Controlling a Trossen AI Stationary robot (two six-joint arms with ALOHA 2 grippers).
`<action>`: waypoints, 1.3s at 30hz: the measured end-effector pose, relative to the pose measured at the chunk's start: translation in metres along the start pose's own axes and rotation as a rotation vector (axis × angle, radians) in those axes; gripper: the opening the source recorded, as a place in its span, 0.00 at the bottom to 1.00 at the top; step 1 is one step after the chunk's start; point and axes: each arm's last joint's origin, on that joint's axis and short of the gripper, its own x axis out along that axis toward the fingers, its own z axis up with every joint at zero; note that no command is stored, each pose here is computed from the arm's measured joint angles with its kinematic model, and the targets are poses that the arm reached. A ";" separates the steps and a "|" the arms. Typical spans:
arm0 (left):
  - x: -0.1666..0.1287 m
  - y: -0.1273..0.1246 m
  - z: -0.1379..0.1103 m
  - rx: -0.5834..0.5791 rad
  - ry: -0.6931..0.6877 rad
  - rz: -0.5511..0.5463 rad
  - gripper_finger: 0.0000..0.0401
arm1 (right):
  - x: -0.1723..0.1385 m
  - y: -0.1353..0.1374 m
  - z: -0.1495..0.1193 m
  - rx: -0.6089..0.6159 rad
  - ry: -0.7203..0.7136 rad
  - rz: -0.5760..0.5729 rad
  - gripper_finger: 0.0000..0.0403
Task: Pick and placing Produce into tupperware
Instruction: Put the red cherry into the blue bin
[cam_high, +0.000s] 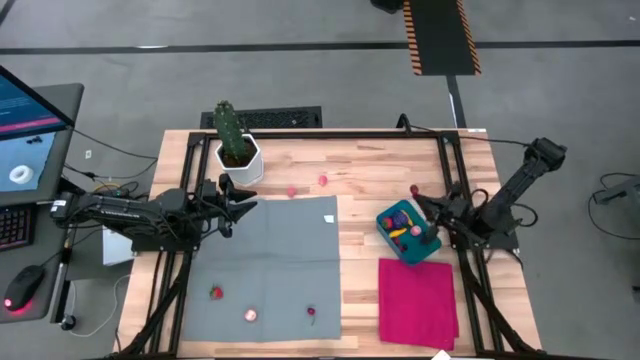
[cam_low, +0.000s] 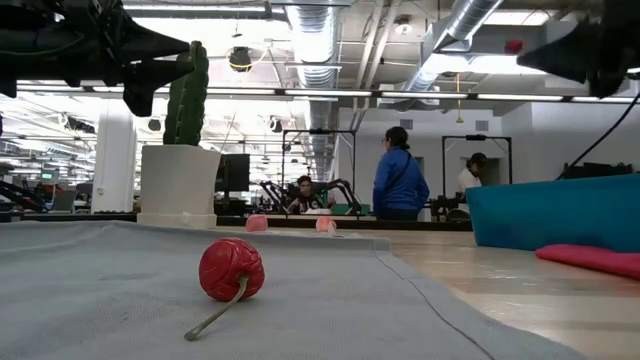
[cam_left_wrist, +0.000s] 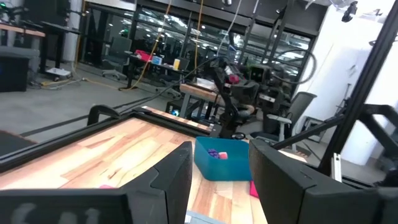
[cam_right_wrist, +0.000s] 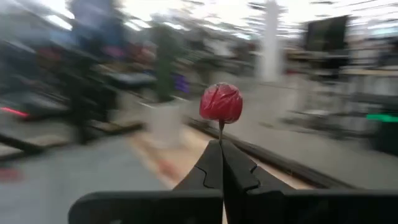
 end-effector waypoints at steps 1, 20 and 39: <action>0.000 0.000 0.000 0.001 -0.001 0.005 0.37 | 0.001 0.001 0.001 -0.036 0.023 -0.056 0.02; 0.000 0.002 -0.004 0.006 0.035 0.028 0.37 | 0.016 0.058 0.032 -0.722 0.137 -0.179 0.03; 0.000 0.002 -0.004 -0.024 0.038 0.030 0.37 | -0.016 0.040 0.078 0.250 0.064 0.000 0.03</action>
